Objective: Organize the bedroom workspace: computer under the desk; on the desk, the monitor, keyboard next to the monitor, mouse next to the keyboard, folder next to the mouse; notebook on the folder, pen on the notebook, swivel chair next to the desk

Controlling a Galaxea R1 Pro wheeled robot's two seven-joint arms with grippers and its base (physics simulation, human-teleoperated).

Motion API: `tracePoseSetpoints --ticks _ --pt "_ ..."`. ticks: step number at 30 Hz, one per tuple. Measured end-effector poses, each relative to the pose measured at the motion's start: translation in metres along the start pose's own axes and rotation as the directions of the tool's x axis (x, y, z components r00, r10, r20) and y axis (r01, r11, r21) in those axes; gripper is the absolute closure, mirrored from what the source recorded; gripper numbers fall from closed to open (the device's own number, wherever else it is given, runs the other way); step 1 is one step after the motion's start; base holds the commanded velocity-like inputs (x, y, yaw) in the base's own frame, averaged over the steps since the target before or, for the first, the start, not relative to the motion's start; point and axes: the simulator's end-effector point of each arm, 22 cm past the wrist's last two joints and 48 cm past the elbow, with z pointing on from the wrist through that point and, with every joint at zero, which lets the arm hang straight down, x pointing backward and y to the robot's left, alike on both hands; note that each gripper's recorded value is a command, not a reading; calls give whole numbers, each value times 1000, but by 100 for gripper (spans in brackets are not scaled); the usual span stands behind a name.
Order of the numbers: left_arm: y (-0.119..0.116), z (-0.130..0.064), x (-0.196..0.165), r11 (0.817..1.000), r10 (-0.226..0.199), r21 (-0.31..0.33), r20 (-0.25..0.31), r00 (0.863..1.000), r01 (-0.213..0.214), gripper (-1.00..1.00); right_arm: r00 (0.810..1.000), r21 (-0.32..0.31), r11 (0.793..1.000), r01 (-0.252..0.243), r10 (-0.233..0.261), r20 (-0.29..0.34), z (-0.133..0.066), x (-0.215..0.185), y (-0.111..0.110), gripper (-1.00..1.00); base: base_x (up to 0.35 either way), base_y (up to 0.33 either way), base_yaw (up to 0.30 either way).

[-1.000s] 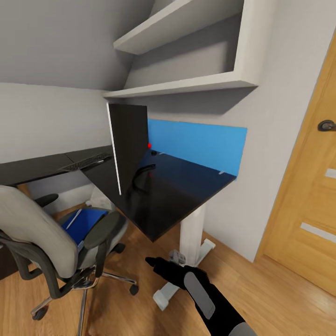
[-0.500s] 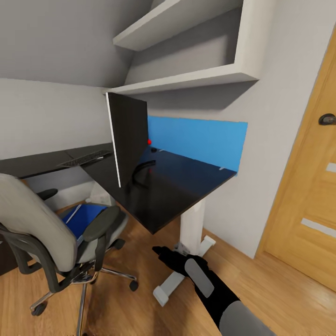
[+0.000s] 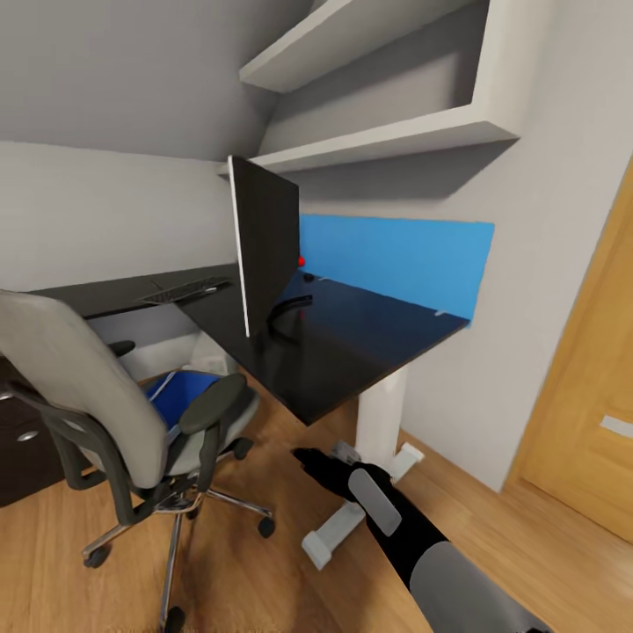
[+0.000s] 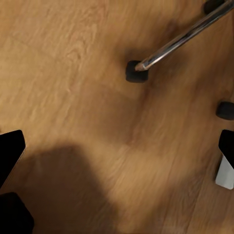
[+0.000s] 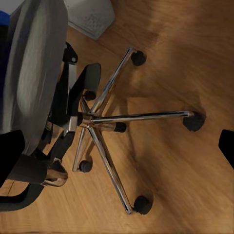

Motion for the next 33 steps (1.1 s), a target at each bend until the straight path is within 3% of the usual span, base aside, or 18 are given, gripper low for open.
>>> tracePoseSetpoints --ticks 16,33 --pt "20 23 12 1000 0 1 1 1000 0 -100 1000 -6 1000 1 -1 1 11 19 -21 -100 0 0 247" --pt "34 31 21 999 20 -47 -23 1000 -21 -100 999 19 999 -25 26 -36 27 34 -43 -100 0 0 41"
